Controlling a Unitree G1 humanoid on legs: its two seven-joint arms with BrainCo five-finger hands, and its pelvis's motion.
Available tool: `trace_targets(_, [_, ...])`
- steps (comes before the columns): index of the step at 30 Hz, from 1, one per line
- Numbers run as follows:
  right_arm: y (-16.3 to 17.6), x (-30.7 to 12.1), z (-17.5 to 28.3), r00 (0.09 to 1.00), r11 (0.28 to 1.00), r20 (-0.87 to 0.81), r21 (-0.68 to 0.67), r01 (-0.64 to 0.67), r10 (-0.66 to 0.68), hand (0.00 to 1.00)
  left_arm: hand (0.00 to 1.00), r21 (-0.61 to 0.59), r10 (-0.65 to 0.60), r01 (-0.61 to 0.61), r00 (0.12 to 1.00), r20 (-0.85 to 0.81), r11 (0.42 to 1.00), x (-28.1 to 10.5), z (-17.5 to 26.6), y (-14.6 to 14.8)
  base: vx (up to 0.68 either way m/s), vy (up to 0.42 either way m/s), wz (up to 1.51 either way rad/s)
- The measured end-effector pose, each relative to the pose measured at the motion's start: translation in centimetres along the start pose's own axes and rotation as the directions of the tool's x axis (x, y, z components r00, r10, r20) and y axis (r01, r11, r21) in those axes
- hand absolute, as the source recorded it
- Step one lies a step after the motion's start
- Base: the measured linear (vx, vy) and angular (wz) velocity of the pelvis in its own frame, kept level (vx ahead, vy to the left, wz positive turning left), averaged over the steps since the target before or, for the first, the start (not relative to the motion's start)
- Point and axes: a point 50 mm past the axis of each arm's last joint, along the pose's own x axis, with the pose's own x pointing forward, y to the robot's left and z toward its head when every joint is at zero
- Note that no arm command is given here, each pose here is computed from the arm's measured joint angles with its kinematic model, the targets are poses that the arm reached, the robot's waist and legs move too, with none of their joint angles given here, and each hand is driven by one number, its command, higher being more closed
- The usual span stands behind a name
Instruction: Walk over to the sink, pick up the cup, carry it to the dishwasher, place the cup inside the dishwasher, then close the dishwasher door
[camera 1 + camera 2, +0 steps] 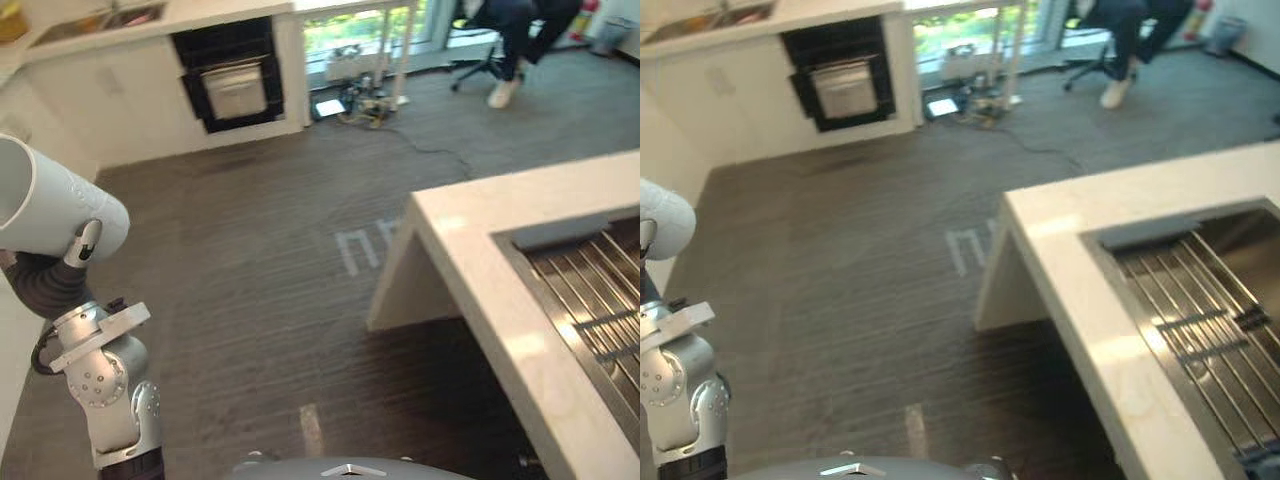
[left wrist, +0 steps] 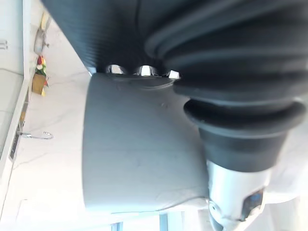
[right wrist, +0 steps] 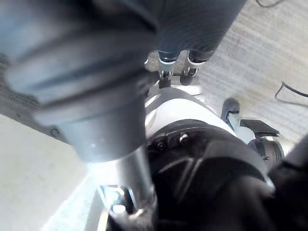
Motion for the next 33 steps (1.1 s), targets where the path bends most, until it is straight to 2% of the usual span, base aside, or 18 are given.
trace_targets(4, [0.2, -0.1, 0.0, 1.000, 1.000, 0.028, -0.010, 0.003, -0.002, 0.00, 1.00, -0.076, -0.118, 0.111, 0.989, -0.092, 0.991, -1.2, -1.6, -2.5, -0.18, 0.229, 1.14])
trace_targets(6, [0.8, 0.0, 0.3, 0.998, 1.000, 0.058, -0.019, -0.021, 0.022, 0.00, 1.00, -0.150, -0.227, 0.199, 0.951, -0.208, 0.969, -2.7, -4.2, -5.0, -0.08, 0.148, 1.61])
trace_targets(9, [1.3, 0.2, 0.3, 0.997, 0.998, 0.064, -0.043, -0.044, 0.047, 0.00, 1.00, -0.198, -0.309, 0.262, 0.912, -0.270, 0.945, -4.2, -5.4, -6.6, -0.04, 0.075, 1.12])
trace_targets(15, [1.8, 0.4, 0.0, 0.997, 0.991, 0.021, -0.112, -0.073, 0.076, 0.00, 1.00, -0.151, -0.348, 0.316, 0.892, -0.289, 0.937, -3.9, -5.5, -6.0, -0.01, -0.049, 0.21])
trace_targets(20, [1.6, 0.5, 0.8, 0.997, 0.976, -0.003, -0.202, -0.079, 0.080, 0.00, 1.00, -0.200, -0.419, 0.370, 0.838, -0.349, 0.907, -5.4, -5.9, -7.1, 0.06, -0.085, 0.16])
trace_targets(21, [3.3, 1.4, 1.0, 0.994, 0.942, -0.057, -0.318, -0.106, 0.093, 0.00, 1.00, -0.168, -0.421, 0.386, 0.828, -0.371, 0.907, -4.9, -5.7, -6.9, 0.02, -0.035, -0.01])
trace_targets(33, [3.4, 1.4, 0.9, 0.995, 0.953, -0.041, -0.285, -0.102, 0.094, 0.00, 1.00, -0.177, -0.377, 0.336, 0.863, -0.336, 0.925, -4.5, -5.5, -6.8, 0.00, 0.001, 0.11])
